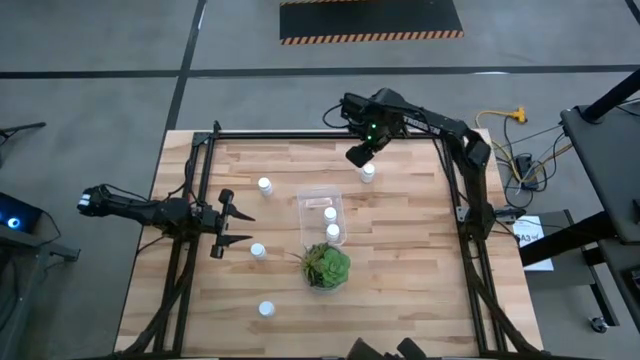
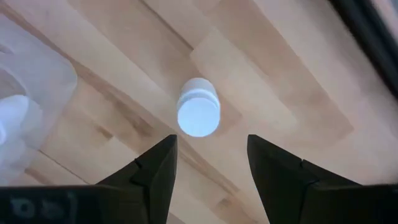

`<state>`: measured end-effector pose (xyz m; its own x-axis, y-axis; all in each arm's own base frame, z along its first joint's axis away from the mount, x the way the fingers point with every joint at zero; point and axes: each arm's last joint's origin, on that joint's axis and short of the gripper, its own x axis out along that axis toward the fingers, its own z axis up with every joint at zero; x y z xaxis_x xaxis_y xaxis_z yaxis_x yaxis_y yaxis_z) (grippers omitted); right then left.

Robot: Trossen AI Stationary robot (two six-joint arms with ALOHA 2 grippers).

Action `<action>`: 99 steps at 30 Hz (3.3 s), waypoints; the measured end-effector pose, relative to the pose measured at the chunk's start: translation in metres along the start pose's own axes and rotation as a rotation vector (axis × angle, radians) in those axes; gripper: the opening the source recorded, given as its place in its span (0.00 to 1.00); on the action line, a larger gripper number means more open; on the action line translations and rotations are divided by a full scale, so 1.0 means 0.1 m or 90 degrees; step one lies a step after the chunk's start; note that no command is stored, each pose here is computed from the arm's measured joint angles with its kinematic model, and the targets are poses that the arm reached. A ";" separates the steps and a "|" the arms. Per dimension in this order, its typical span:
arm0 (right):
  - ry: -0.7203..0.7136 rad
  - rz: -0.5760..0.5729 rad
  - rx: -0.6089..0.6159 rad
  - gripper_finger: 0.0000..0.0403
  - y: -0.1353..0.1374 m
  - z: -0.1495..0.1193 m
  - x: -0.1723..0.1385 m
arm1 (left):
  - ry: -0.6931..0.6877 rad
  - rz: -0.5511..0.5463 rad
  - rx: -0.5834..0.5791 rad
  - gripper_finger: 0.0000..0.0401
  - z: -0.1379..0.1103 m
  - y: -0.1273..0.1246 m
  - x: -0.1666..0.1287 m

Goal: Pick and place pill bottles into a basket
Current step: Put the white pill bottle into the transparent bin

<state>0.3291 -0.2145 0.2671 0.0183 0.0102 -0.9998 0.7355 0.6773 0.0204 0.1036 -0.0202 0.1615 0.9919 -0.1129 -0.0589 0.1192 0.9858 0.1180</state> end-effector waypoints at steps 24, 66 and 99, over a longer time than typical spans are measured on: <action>0.000 -0.010 -0.009 0.58 0.01 0.10 0.16 | 0.000 0.000 0.000 0.51 0.00 0.00 0.00; 0.058 -0.029 -0.040 0.65 0.12 -0.08 0.79 | 0.000 0.000 0.000 0.51 0.00 0.00 0.00; 0.039 -0.016 -0.073 0.36 0.14 -0.06 0.79 | 0.000 0.000 0.000 0.51 0.00 0.00 0.00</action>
<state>0.3369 -0.1992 0.1889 -0.0435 0.0347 -0.9985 0.6528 0.7575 -0.0021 0.1036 -0.0202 0.1615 0.9918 -0.1131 -0.0591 0.1194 0.9858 0.1183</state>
